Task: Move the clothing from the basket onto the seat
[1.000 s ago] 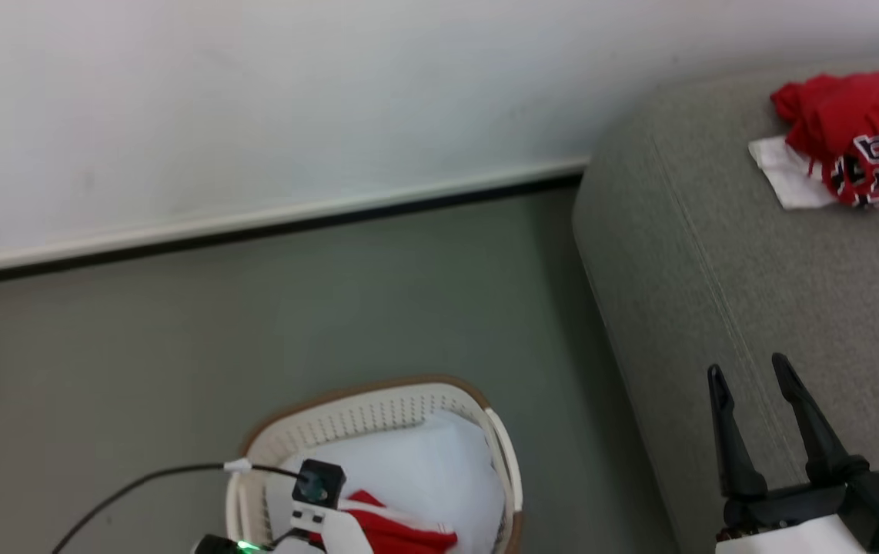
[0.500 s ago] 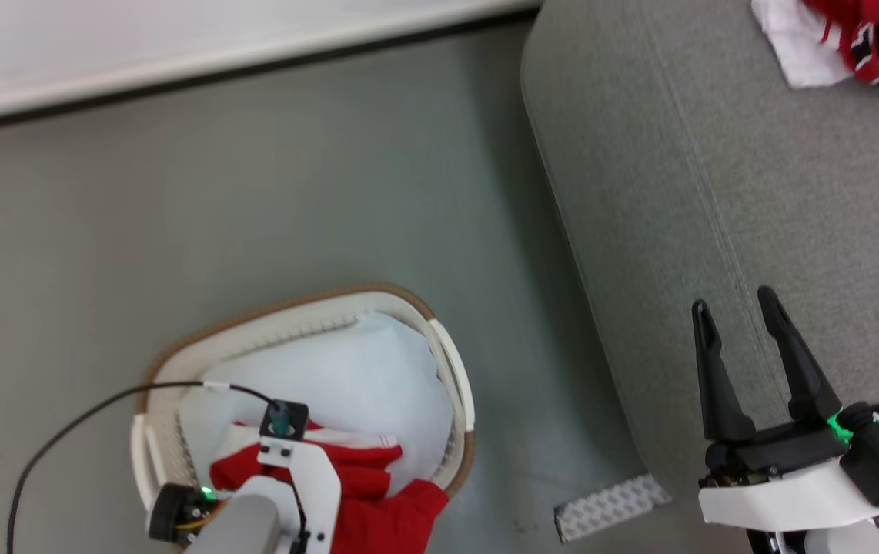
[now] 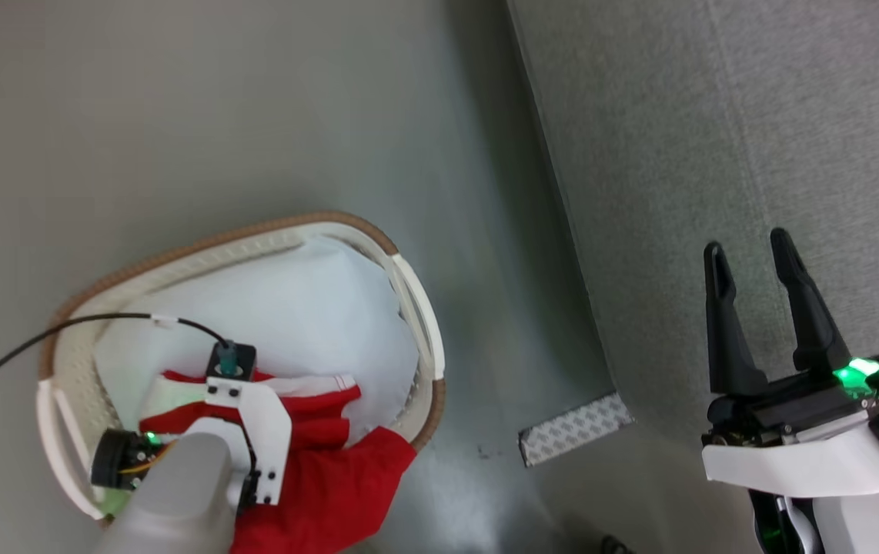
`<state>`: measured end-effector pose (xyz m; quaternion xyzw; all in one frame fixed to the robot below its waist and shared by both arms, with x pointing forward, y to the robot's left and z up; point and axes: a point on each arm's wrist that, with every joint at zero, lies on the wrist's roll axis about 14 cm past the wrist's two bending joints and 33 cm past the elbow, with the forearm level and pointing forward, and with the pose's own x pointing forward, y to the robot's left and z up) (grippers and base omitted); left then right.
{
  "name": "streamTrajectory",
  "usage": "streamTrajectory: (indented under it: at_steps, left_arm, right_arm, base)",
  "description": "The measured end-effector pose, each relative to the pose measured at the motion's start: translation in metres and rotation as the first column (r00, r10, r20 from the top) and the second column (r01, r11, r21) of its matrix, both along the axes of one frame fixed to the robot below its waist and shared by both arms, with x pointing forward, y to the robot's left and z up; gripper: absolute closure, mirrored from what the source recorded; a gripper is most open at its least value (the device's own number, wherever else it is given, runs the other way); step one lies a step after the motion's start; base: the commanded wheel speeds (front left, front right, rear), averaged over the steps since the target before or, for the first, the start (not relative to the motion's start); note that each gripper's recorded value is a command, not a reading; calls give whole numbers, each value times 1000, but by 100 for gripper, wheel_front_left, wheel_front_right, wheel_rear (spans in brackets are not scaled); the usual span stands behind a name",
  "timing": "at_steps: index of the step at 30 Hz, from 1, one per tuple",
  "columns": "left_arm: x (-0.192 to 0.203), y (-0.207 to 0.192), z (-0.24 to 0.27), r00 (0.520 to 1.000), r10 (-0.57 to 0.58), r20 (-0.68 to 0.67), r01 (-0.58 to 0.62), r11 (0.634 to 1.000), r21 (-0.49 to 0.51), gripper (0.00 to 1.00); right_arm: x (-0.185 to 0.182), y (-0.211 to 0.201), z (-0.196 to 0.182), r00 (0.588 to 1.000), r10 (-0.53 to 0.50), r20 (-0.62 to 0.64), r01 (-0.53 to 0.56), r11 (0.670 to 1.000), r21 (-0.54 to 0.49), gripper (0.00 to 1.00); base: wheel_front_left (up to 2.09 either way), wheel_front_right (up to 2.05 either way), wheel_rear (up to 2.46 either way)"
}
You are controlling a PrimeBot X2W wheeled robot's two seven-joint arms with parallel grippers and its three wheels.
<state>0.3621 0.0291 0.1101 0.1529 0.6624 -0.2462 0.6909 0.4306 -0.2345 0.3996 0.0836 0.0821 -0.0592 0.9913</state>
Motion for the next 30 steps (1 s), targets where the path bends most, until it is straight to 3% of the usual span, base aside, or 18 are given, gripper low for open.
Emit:
streamTrajectory:
  at_steps: [3,4,5,6,14,26,30]
  left_arm:
    - [-5,-4,-14,1000,-9,-26,8,1000,-6,0]
    - [-6,-6,-18,999,-13,-29,13,1000,-13,33]
    - [-7,-8,-21,999,-19,-30,18,1000,-22,87]
    - [-8,-11,-24,999,-25,-28,24,999,-34,100]
    - [4,-31,-7,999,-18,39,23,993,-119,100]
    - [18,-34,73,971,164,172,-109,951,-288,100]
    - [21,-31,109,942,235,240,-136,919,-369,100]
  right_arm:
    - [2,-3,-12,1000,-5,-27,5,1000,-3,0]
    - [2,-4,-15,999,-7,-36,7,1000,-5,0]
    - [3,-5,-18,999,-9,-43,8,1000,-8,0]
    - [3,-6,-21,999,-11,-49,11,1000,-11,0]
    - [6,-7,-19,999,-7,-42,6,1000,-28,0]
    - [-10,-5,28,999,5,54,0,997,-76,0]
    - [-22,-5,46,996,4,88,4,996,-91,0]
  base:
    - [0,0,0]
    - [0,0,0]
    - [0,0,0]
    - [0,0,0]
    - [0,0,0]
    - [0,0,0]
    - [0,0,0]
